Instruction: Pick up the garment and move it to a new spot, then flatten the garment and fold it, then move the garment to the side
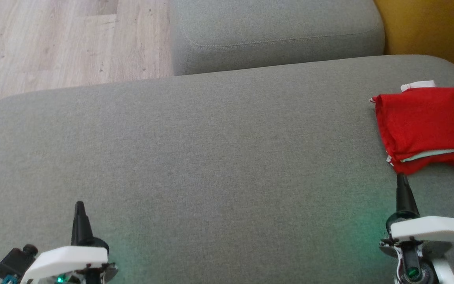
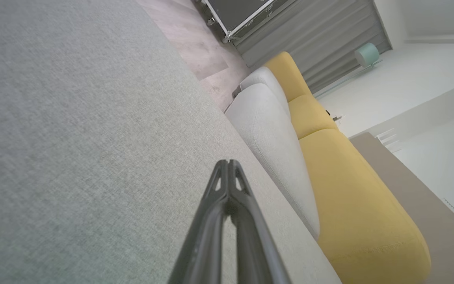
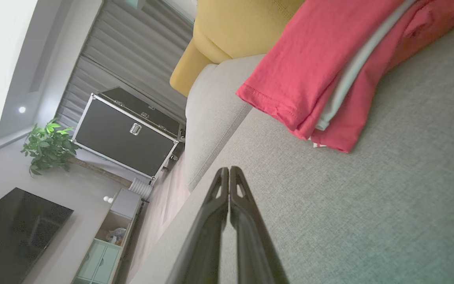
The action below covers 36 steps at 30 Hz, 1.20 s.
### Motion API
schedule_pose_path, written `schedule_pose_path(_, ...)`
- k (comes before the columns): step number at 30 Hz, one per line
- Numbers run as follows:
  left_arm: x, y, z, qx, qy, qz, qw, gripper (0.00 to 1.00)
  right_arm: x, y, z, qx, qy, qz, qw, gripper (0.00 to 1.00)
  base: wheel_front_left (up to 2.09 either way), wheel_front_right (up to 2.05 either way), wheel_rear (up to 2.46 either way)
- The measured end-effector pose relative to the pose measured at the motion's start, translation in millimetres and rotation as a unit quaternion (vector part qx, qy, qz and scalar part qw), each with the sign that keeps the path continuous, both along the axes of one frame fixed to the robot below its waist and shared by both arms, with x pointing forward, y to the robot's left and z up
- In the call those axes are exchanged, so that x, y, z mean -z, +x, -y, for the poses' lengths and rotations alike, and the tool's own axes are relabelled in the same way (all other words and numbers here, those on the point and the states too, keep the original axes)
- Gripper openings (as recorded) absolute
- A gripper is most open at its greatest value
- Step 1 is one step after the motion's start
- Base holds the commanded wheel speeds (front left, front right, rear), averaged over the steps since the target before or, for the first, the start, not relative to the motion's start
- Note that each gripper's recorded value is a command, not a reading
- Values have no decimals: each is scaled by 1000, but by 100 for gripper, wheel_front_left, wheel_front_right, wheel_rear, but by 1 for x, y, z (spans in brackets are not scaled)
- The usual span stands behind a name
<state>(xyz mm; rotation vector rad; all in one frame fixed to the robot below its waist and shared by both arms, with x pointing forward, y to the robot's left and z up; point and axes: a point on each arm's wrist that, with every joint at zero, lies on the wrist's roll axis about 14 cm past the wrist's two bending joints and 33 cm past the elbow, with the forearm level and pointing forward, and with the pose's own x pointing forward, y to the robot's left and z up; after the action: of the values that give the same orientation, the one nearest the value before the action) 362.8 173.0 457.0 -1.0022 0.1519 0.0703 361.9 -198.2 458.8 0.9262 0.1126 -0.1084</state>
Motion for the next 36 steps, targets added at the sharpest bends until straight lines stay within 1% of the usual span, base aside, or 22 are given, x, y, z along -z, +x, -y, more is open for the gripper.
schedule_pose_path(17,-2,2,-6,-15,-84,-2,996,0,-2,3,3,14,94,3,995,0,0,0,0)
schedule_pose_path(27,-4,4,-7,-17,-128,0,992,0,-4,4,4,18,144,7,989,0,0,0,0)
schedule_pose_path(36,-7,6,-9,-22,-172,4,985,0,-6,6,6,24,194,12,981,0,0,0,0)
